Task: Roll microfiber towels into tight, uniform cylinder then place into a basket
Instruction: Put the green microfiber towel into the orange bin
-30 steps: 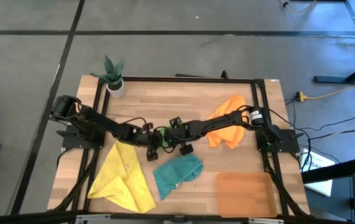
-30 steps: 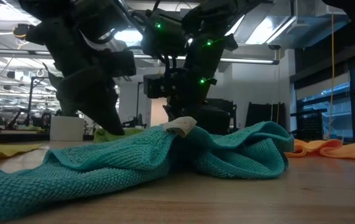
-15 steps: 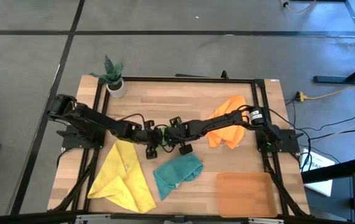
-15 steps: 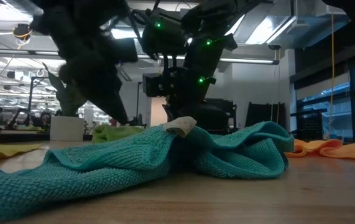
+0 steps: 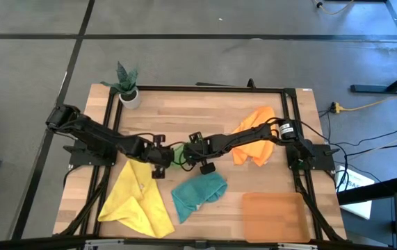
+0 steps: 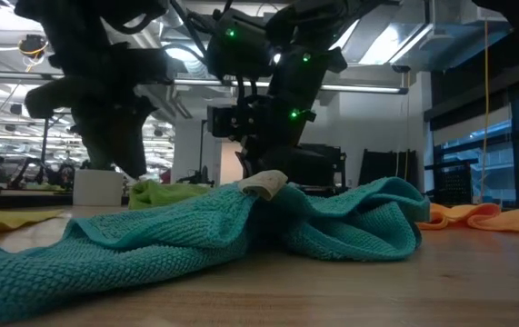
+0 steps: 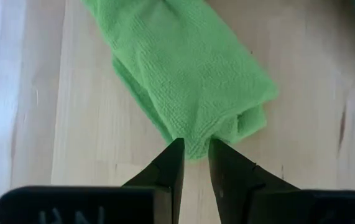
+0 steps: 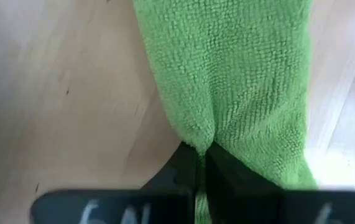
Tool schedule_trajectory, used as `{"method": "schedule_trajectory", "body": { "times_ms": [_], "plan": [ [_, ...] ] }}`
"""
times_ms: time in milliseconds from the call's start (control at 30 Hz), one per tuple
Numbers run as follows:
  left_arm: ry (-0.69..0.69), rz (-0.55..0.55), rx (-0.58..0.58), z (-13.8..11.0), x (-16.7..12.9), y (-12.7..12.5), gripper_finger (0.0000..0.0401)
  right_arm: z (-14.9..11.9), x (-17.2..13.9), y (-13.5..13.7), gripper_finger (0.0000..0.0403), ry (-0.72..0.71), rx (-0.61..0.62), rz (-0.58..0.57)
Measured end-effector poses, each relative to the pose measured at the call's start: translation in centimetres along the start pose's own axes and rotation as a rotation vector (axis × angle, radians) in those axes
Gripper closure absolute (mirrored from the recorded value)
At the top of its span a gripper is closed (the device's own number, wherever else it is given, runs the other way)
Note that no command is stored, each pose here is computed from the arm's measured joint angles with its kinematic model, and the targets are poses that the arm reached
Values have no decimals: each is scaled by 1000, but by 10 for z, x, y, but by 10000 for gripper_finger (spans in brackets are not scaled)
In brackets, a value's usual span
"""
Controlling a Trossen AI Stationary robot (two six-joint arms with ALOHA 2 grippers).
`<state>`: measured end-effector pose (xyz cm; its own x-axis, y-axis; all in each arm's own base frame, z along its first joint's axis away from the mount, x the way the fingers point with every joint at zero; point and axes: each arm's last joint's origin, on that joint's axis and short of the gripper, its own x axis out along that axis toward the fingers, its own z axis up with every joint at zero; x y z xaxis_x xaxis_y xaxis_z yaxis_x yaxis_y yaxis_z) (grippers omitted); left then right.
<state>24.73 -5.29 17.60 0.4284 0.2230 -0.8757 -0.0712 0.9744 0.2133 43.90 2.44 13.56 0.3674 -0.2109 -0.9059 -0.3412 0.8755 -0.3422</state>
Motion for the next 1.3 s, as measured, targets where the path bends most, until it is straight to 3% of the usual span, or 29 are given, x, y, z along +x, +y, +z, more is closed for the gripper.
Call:
{"method": "schedule_trajectory", "body": {
  "times_ms": [633, 933, 1133, 1300],
  "plan": [
    [20, 8, -7, -1, 2, 5, 336, 0, 0, 0, 387, 1, 20, -2],
    [15, 8, -8, -1, 2, 5, 375, 0, 0, 0, 386, 0, 19, -2],
    [13, 5, -15, -1, 2, 4, 353, -1, 0, -1, 386, 1, 20, -2],
    [29, -67, -64, -1, 2, 2, 327, -1, 1, -2, 386, 3, 24, -4]
  ]
}}
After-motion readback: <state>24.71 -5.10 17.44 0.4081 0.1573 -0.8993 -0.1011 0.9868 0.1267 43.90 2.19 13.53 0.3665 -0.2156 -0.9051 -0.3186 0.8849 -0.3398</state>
